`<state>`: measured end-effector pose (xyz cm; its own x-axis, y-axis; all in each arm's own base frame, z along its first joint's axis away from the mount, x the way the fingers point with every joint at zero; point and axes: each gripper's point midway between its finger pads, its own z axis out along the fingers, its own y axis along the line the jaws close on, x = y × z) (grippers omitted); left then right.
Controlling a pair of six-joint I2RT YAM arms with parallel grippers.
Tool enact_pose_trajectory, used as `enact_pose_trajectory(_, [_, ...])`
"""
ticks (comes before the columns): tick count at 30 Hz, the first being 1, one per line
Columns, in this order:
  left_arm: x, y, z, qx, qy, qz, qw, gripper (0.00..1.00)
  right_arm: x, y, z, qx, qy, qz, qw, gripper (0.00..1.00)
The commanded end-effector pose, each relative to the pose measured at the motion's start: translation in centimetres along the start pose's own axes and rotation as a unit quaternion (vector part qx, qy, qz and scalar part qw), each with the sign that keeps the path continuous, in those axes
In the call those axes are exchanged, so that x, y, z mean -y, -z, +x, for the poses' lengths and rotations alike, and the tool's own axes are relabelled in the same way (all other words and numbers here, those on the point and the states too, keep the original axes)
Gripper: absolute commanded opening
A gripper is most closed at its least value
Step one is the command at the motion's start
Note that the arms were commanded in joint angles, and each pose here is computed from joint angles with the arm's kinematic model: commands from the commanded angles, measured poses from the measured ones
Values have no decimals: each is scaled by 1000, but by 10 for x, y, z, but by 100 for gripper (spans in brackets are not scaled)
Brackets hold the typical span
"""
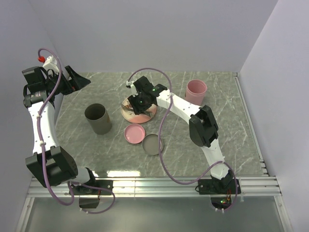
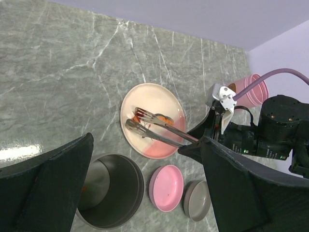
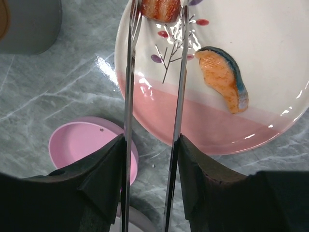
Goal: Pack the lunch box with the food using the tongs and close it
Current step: Pick up the fake food from the plate.
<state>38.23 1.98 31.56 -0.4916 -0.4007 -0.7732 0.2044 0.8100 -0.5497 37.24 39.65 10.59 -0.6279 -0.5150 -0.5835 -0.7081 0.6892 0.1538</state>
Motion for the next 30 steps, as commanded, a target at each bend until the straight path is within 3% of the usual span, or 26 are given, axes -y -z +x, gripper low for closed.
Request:
enact_pose_trajectory(1, [2, 0, -8, 11, -13, 9, 1000, 99, 3, 16, -21, 35, 1, 17, 999, 52])
enact_pose_trajectory(15, [4, -1, -14, 10, -14, 11, 1000, 99, 1, 50, -38, 65, -6, 0, 998, 43])
enact_pose_trajectory(21, [5, 0, -16, 12, -15, 10, 1000, 99, 10, 93, -53, 100, -13, -3, 995, 43])
enact_pose_trajectory(30, [6, 1, -19, 14, -14, 9, 1000, 99, -26, 156, -67, 146, 12, -64, 987, 43])
